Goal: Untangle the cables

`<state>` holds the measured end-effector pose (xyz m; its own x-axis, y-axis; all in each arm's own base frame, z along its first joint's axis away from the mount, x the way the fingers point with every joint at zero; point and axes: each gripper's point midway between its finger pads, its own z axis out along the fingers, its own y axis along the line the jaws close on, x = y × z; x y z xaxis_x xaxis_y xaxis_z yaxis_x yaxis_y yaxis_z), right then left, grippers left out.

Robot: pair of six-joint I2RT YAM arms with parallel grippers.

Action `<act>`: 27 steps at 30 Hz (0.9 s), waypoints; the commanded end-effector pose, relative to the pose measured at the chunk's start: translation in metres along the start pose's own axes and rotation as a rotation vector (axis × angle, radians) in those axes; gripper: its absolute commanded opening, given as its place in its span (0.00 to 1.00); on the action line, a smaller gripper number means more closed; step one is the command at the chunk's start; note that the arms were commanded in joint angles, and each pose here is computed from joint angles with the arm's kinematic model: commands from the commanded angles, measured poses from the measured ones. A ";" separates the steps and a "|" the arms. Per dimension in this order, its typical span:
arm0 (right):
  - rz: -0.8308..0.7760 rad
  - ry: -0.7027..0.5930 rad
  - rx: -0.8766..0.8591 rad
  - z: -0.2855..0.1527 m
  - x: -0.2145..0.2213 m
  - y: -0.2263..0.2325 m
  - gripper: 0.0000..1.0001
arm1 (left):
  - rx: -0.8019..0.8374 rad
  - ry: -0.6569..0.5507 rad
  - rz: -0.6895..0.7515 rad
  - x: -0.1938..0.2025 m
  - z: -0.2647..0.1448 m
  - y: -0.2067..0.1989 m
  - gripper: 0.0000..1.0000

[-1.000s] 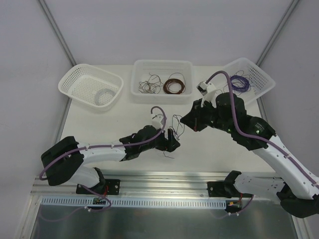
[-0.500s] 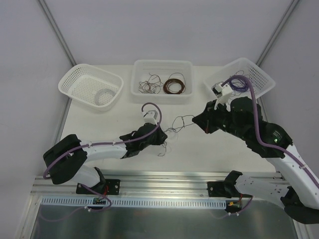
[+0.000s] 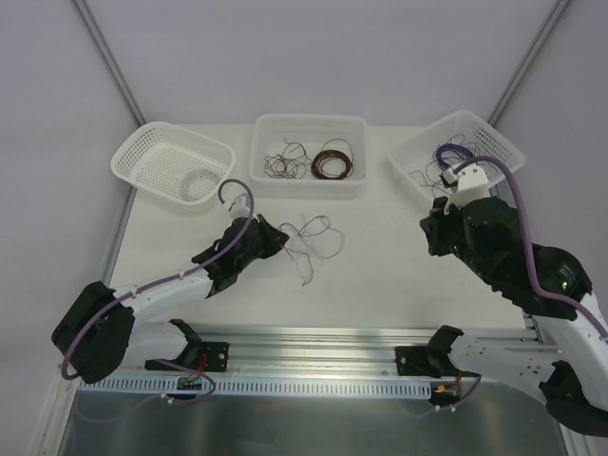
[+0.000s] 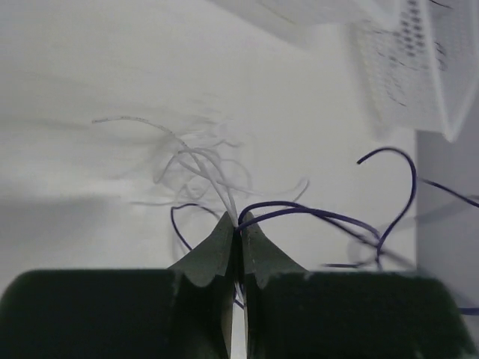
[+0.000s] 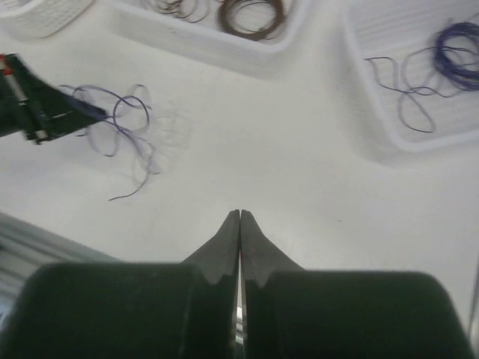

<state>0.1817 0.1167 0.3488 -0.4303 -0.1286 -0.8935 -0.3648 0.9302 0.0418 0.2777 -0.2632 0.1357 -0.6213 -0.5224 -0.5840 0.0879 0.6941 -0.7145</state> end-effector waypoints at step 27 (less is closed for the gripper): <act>0.205 0.273 -0.562 0.178 0.144 0.139 0.43 | -0.085 0.144 0.119 0.010 -0.061 0.052 0.00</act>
<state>0.2023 0.2508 0.1297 -0.7559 -0.1806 -0.6293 -0.5213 0.7476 0.4116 0.2312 -0.2012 0.1107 -0.7166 -0.3408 -0.6085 0.1005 0.8129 -0.5736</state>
